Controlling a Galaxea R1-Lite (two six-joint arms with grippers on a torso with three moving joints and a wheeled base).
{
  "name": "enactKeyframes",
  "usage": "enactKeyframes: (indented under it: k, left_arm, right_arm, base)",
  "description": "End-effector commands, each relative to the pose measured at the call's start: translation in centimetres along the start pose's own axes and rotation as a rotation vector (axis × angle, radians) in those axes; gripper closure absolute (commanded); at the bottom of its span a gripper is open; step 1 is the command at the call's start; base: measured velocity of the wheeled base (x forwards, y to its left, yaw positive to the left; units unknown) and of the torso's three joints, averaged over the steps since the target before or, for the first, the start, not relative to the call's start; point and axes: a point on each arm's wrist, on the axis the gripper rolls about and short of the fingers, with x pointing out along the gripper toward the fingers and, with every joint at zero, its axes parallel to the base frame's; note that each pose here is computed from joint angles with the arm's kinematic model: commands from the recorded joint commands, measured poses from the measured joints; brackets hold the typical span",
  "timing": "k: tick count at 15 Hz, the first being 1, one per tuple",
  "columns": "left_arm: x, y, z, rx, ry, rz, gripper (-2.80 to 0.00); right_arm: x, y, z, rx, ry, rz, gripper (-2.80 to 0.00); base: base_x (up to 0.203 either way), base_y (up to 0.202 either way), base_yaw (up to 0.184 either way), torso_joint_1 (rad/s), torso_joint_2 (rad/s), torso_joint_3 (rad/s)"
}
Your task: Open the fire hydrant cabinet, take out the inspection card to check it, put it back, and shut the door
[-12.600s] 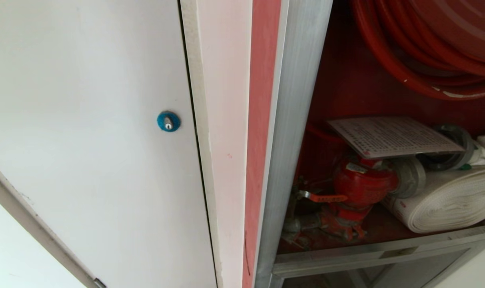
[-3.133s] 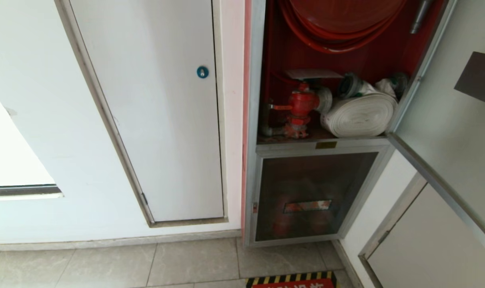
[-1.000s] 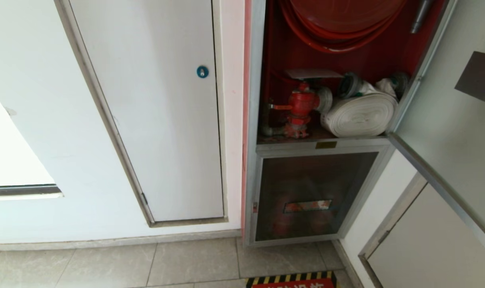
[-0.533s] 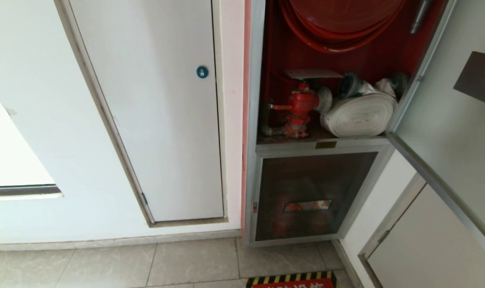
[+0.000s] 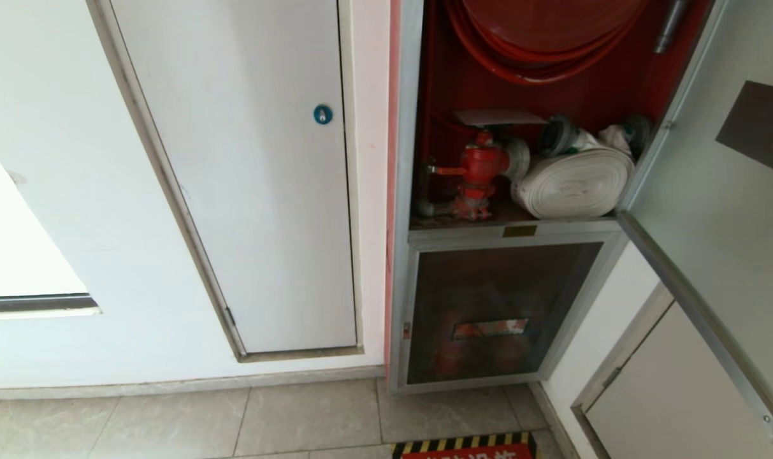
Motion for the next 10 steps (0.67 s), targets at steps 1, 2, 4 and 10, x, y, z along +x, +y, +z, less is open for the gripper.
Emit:
enactKeyframes:
  k: [1,2,4,10]
  left_arm:
    - [0.0,0.0,0.0,0.000,-0.001,0.000,0.00]
    - [0.0,0.0,0.0,0.000,-0.001,0.000,0.00]
    - [0.0,0.0,0.0,0.000,-0.001,0.000,0.00]
    - [0.0,0.0,0.0,0.000,-0.001,0.000,0.00]
  right_arm:
    - [-1.5,0.4,0.0,-0.005,-0.034,0.043,0.00]
    - [-1.9,0.8,-0.3,-0.008,-0.035,0.079,0.00]
    - [-2.5,1.5,-0.6,-0.013,-0.039,0.141,0.00]
    - [-2.7,3.5,-0.6,-0.066,-0.044,0.294,0.00]
  base:
    - [0.000,0.000,0.000,0.000,0.00,0.000]
    - [0.000,0.000,0.000,0.000,0.00,0.000]
    - [0.000,0.000,0.000,0.000,0.00,0.000]
    - [0.000,0.000,0.000,0.000,0.00,0.000]
